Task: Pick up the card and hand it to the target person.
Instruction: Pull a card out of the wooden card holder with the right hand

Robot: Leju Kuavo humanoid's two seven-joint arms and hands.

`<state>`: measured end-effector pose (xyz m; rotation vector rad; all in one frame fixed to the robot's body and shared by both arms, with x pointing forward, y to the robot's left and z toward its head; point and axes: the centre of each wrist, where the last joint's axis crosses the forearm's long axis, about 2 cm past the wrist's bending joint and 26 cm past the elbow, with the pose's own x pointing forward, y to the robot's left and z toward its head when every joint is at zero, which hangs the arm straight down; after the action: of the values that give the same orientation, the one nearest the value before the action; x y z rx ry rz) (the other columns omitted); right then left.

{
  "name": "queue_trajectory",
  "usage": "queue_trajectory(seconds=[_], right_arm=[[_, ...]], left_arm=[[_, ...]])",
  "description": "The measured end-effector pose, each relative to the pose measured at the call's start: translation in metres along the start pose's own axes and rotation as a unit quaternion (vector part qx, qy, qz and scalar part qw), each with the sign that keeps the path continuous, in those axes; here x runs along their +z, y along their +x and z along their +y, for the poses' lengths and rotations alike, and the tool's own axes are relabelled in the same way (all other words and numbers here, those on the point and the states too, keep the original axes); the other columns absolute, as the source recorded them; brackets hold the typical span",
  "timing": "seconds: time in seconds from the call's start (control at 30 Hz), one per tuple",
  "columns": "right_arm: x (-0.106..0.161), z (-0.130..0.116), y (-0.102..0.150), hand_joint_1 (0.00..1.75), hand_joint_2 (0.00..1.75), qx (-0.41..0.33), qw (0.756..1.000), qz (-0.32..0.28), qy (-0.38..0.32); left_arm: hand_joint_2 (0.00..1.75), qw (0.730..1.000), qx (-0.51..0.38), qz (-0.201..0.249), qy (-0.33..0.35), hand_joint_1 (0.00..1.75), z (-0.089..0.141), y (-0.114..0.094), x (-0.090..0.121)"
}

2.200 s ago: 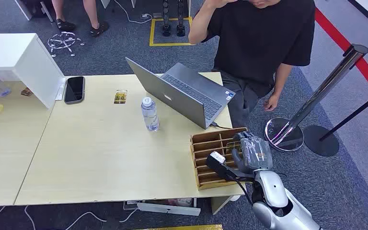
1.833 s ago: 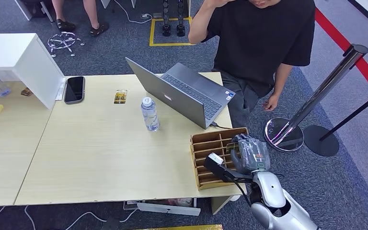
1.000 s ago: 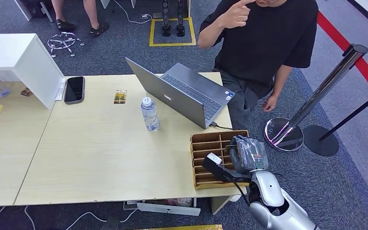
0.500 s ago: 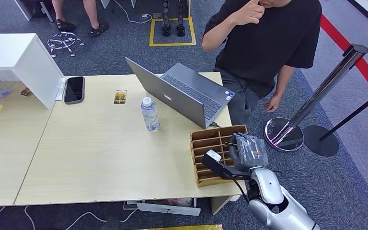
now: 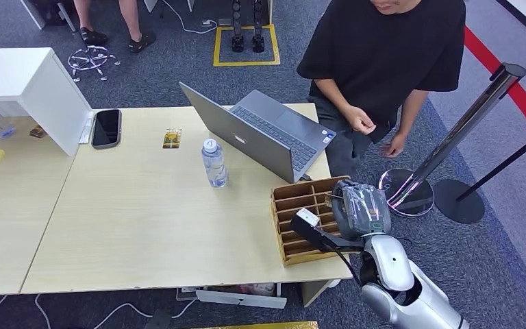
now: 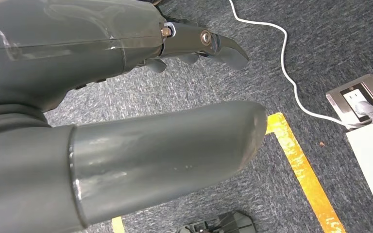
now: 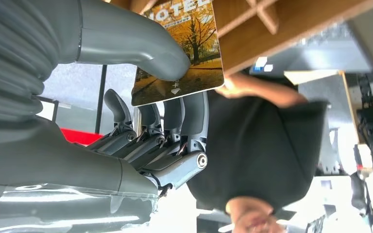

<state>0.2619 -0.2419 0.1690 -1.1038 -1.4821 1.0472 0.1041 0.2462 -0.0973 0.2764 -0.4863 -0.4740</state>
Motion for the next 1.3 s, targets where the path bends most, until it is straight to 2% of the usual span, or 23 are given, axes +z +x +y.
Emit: queue_trajectory(seconds=[0.57, 0.83, 1.0, 1.3], right_arm=[[-0.011, -0.056, -0.025, 1.34, 1.75, 0.005, 0.995, 0.027, -0.094], [-0.013, -0.065, -0.031, 1.31, 1.75, 0.006, 0.993, 0.035, -0.109], [-0.017, -0.073, -0.040, 1.21, 1.75, 0.007, 0.992, 0.050, -0.120], [-0.026, -0.070, -0.068, 1.35, 1.75, 0.020, 0.989, 0.083, -0.124]], left_arm=[[0.00, 1.000, 0.000, -0.001, 0.001, 0.00, 0.000, -0.001, 0.000], [0.00, 1.000, -0.001, -0.002, 0.001, 0.00, 0.000, -0.001, 0.000], [0.00, 1.000, -0.004, 0.001, -0.001, 0.00, 0.000, 0.000, 0.000], [0.00, 1.000, -0.009, 0.002, -0.002, 0.00, 0.001, 0.003, -0.001]])
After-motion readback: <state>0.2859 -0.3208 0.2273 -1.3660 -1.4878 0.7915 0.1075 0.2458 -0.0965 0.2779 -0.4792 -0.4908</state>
